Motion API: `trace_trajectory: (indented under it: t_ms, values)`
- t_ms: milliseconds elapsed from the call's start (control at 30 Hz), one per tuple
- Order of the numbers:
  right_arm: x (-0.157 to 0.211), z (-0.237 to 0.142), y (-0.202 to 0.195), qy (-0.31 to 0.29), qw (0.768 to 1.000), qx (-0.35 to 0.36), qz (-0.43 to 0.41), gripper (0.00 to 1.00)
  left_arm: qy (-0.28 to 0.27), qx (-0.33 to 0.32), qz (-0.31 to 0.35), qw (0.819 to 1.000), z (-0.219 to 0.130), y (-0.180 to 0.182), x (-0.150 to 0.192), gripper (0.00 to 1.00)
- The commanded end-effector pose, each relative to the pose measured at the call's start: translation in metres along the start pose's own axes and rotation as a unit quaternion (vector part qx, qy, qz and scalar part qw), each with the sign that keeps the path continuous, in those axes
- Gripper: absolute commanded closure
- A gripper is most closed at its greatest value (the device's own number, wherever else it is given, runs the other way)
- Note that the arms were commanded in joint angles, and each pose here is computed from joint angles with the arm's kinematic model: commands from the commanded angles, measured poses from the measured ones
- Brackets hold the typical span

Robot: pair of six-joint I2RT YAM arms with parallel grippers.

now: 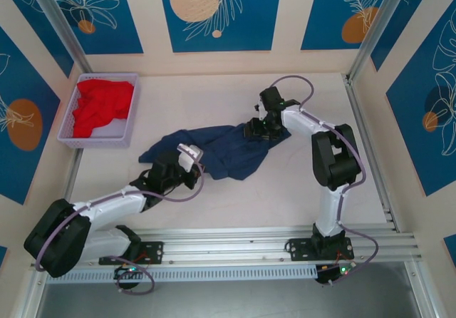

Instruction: Fold the inside-out t-shirt

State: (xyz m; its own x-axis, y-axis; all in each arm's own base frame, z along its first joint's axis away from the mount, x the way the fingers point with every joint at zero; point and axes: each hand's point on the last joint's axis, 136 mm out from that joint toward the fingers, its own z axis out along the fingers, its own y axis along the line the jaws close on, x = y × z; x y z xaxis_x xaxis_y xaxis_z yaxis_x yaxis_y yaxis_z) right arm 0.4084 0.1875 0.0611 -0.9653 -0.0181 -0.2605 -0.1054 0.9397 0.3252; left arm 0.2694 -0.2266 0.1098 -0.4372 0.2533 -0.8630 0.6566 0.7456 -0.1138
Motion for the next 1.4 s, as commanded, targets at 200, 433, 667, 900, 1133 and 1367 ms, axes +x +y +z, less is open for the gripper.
trace_trajectory:
  t_ms: [200,433,667,900,1133,1367]
  values:
    - [-0.027,-0.033,0.015,-0.042,0.996,-0.074,0.019,0.98,-0.039,-0.014,-0.034,0.999,-0.012,0.005,-0.035,1.00]
    - [-0.077,-0.198,0.039,-0.257,0.956,-0.142,0.000,1.00,-0.132,-0.027,-0.048,0.990,-0.042,0.011,-0.116,1.00]
    - [-0.082,-0.369,0.087,-0.442,0.877,-0.167,-0.079,1.00,-0.247,-0.014,-0.051,0.968,-0.091,0.010,-0.248,1.00]
    - [-0.082,-0.473,0.119,-0.537,0.817,-0.155,-0.141,1.00,-0.312,-0.028,-0.087,0.946,-0.137,0.027,-0.349,1.00]
    - [-0.085,-0.513,0.134,-0.568,0.791,-0.161,-0.160,1.00,-0.348,-0.062,-0.055,0.934,-0.175,0.039,-0.399,1.00]
    - [-0.078,-0.474,0.134,-0.522,0.827,-0.154,-0.142,1.00,-0.290,-0.038,-0.008,0.956,-0.149,0.028,-0.354,1.00]
